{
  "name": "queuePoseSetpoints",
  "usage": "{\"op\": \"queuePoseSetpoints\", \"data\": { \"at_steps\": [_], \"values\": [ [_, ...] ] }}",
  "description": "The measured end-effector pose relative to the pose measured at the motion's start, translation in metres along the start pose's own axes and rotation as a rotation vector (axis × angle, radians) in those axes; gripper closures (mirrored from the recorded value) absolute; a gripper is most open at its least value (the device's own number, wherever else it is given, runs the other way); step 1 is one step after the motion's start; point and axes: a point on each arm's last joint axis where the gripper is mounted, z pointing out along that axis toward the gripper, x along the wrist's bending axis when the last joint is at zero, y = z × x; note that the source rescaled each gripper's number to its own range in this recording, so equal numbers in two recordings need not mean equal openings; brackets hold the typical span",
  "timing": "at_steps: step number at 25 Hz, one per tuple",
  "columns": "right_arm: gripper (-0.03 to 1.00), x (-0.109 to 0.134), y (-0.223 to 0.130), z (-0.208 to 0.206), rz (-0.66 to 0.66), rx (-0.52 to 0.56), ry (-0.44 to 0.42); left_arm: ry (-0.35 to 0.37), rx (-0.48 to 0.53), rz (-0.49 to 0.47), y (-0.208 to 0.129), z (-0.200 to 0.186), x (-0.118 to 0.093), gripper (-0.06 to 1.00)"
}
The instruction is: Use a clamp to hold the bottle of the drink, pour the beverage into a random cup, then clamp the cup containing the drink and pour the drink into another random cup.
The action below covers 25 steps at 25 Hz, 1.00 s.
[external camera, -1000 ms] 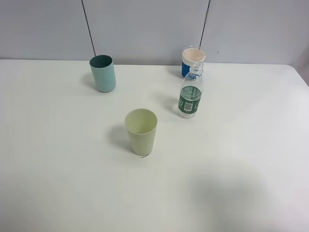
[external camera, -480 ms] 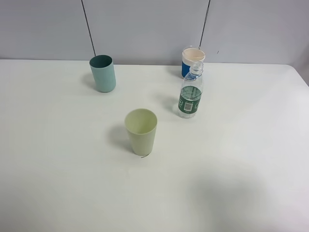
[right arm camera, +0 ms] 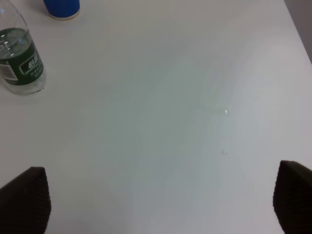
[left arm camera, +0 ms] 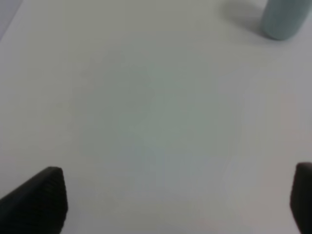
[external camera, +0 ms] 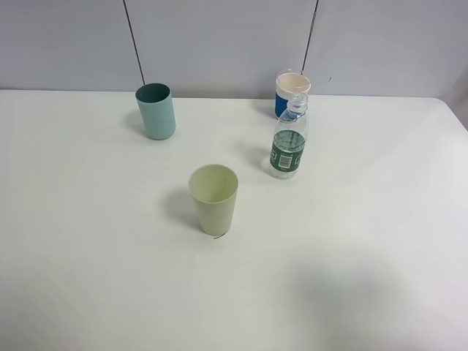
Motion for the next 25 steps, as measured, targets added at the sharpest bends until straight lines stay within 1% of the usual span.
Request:
{"op": "queuePoseSetpoints", "data": {
  "at_steps": [2, 4, 11, 25],
  "values": [
    [0.15, 0.0, 0.0, 0.0, 0.0, 0.0, 0.0, -0.033, 0.001, 0.014, 0.0001, 0.0001, 0.0, 0.16],
    [0.15, 0.0, 0.0, 0.0, 0.0, 0.0, 0.0, -0.047, 0.002, 0.02, 0.0001, 0.0002, 0.0, 0.16],
    [0.15, 0.0, 0.0, 0.0, 0.0, 0.0, 0.0, -0.031, 0.001, 0.012, 0.0, 0.0001, -0.0001, 0.15],
    [0.15, 0.0, 0.0, 0.0, 0.0, 0.0, 0.0, -0.031, 0.001, 0.012, 0.0, 0.0001, -0.0001, 0.15]
  ]
}}
